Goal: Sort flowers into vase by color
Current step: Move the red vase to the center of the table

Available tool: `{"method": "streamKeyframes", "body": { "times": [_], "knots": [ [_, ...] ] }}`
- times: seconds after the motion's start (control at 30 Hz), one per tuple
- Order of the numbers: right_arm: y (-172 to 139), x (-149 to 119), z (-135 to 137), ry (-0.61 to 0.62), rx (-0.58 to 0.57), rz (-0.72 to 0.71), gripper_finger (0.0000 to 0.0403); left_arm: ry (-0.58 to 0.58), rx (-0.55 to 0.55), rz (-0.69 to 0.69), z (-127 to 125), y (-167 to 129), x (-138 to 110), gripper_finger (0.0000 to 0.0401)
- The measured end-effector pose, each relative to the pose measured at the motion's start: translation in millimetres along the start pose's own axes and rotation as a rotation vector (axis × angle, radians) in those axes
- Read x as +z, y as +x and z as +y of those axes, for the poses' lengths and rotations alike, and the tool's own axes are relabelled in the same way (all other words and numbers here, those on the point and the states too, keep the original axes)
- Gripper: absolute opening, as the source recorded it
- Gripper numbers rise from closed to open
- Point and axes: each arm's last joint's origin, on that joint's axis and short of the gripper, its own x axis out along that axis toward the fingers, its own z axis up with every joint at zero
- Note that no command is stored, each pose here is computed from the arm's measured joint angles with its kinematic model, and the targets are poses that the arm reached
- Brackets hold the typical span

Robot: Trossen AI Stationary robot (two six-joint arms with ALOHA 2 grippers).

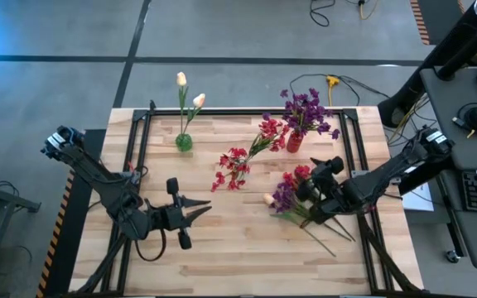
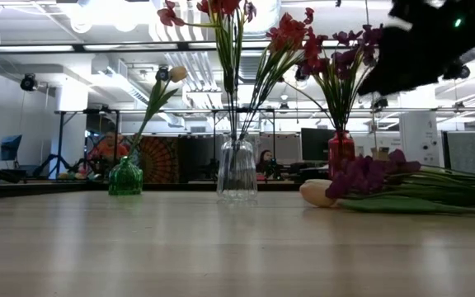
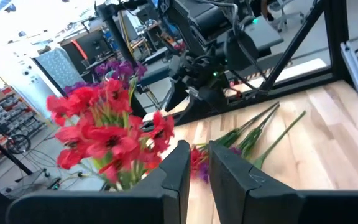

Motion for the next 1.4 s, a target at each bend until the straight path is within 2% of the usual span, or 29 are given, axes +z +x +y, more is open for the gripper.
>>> {"method": "streamKeyframes", "body": {
  "times": [0.2,0.4,0.8,0.97,1.1,1.4],
  "knots": [
    [20.6,-18.6,-2.5,0.127,-0.043,-0.054,0.0331,0.046,-0.009,0.044,9.9,-6.8,-5.8,0.004],
    [39.4,-25.6,-9.8,0.191,-0.099,-0.043,0.0332,0.053,-0.012,0.053,18.3,-13.3,-15.9,0.004],
    [83.0,-2.1,-25.0,0.265,-0.106,0.184,0.0337,-0.034,0.0,0.001,43.2,-31.3,-40.0,0.004],
    [91.0,12.3,-34.6,0.297,-0.11,0.167,0.0345,-0.049,0.002,-0.009,49.6,-36.3,-47.9,0.004],
    [101.0,20.1,-42.1,0.359,-0.064,0.204,0.0353,-0.063,0.004,-0.018,52.7,-38.7,-51.6,0.004],
    [114.0,21.8,-54.1,0.403,-0.087,0.247,0.0354,-0.086,0.007,-0.032,57.1,-41.8,-54.7,0.004]
  ]
}}
